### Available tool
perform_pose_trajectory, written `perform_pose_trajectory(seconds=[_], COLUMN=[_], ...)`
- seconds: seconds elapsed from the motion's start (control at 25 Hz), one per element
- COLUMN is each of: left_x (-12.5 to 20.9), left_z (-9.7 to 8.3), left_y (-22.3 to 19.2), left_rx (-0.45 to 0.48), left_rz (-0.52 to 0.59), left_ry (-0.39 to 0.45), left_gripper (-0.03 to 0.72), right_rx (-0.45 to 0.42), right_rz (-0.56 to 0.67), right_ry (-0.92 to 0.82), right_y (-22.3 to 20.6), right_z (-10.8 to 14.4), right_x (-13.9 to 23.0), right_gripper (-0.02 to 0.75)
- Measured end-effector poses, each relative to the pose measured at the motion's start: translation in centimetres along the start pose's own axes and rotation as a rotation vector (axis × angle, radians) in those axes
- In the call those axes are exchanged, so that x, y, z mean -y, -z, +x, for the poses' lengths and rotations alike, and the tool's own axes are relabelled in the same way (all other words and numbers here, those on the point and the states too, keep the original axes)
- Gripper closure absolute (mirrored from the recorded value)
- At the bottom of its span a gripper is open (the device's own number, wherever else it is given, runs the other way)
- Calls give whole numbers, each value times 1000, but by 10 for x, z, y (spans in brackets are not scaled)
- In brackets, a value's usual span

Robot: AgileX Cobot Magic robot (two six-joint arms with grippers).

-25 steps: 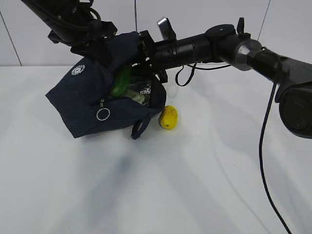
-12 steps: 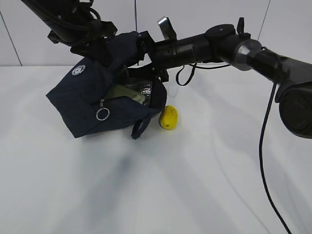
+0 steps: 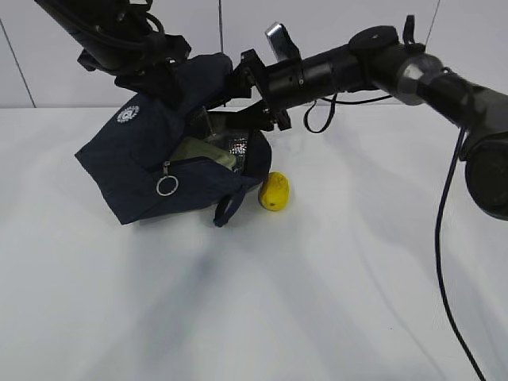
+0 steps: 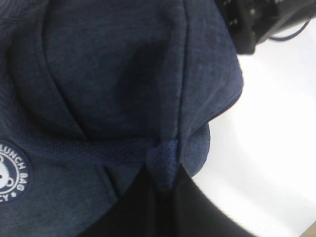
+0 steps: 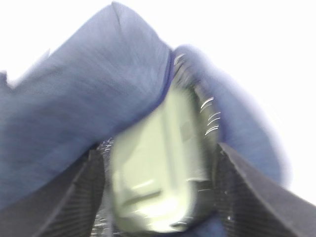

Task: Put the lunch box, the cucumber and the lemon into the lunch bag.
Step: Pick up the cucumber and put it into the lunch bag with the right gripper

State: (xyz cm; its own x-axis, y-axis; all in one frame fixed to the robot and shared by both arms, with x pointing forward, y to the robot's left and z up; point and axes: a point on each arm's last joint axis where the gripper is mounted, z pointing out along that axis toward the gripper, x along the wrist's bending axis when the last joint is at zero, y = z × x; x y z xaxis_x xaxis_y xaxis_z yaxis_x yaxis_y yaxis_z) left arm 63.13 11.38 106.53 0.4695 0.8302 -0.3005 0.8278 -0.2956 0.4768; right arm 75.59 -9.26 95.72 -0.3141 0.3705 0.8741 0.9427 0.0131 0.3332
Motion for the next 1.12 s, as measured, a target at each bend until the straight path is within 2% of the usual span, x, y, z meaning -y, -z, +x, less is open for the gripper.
perform_pose_trajectory(seconds=[0.16, 0.28, 0.48, 0.72, 0.92, 1.12], left_x=[0, 0, 0, -1, -2, -2], left_z=[0, 1, 3, 5, 7, 7], left_y=[0, 0, 0, 1, 1, 1], left_rx=[-4, -12, -28, -35, -38, -39], left_rz=[-3, -2, -3, -13, -19, -19], left_ry=[-2, -7, -18, -14, -11, -12], left_gripper=[692, 692, 692, 692, 692, 692], right_rx=[182, 304, 415, 600, 660, 692], right_rz=[13, -9, -73, -113, -181, -230], right_ry=[76, 142, 207, 280, 343, 431], right_y=[15, 30, 58, 87, 113, 126], right_z=[4, 23, 64, 91, 131, 177], right_x=[-8, -16, -25, -28, -27, -19], right_gripper=[214, 218, 222, 223, 226, 276])
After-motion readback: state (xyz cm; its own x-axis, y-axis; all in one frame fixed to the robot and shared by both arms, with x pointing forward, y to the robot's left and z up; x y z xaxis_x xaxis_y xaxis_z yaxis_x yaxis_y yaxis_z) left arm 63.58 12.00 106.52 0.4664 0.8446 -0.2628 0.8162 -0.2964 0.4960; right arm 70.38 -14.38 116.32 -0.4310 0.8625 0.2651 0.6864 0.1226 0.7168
